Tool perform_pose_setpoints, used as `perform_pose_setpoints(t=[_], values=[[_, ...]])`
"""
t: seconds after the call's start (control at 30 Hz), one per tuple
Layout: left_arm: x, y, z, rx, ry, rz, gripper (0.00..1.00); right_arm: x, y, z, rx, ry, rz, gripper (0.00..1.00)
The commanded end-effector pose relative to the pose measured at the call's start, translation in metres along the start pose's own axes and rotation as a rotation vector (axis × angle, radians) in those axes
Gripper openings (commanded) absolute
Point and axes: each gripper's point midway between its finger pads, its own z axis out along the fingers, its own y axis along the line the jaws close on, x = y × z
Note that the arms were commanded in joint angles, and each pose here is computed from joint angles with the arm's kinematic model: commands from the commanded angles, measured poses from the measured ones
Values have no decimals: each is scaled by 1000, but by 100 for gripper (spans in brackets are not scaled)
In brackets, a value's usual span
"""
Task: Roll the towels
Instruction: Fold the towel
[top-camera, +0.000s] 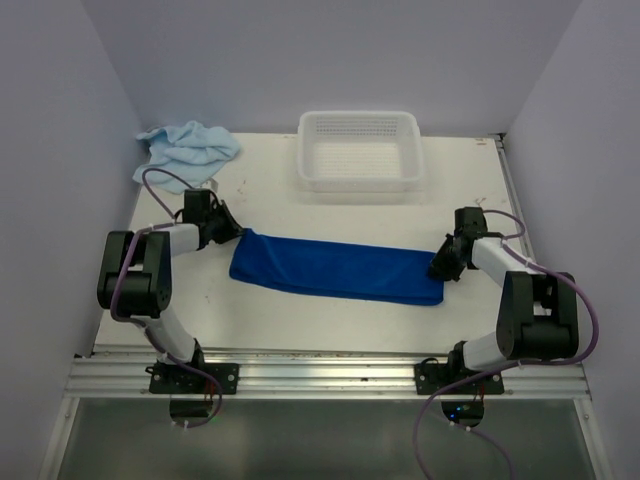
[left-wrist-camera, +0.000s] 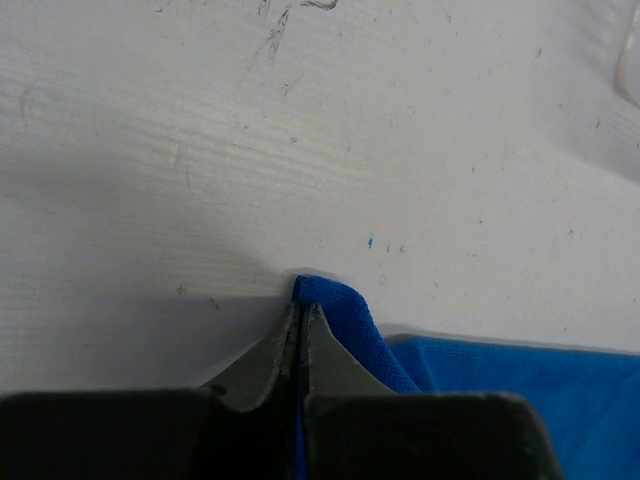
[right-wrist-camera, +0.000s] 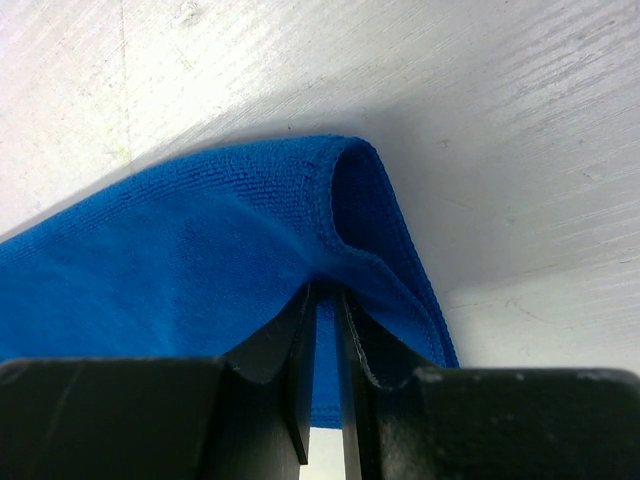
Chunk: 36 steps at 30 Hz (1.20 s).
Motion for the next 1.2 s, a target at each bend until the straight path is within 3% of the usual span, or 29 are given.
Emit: perform_pose_setpoints(t=[0.0, 0.37, 0.63, 0.77, 1.07, 1.1, 1.17], values=[[-6, 0, 2, 15, -17, 32, 0, -2, -5, 3, 24, -14, -25, 17], [-47, 22, -50, -239, -119, 186, 0, -5, -13, 1, 79, -19, -26, 17], [-5, 46, -36, -257, -24, 166, 0, -3, -13, 7, 73, -13, -15, 15], [-7, 48, -36, -278, -29, 169, 0, -3, -12, 8, 65, -13, -22, 15], [-72, 8, -75, -242, -204, 190, 48, -13, 24, -10, -93, -21, -28, 16], [-82, -1, -82, -226, -229, 200, 60, -17, 34, -18, -137, -33, -31, 17], [-89, -18, -98, -167, -258, 214, 65, -18, 39, -27, -164, -33, -38, 22]])
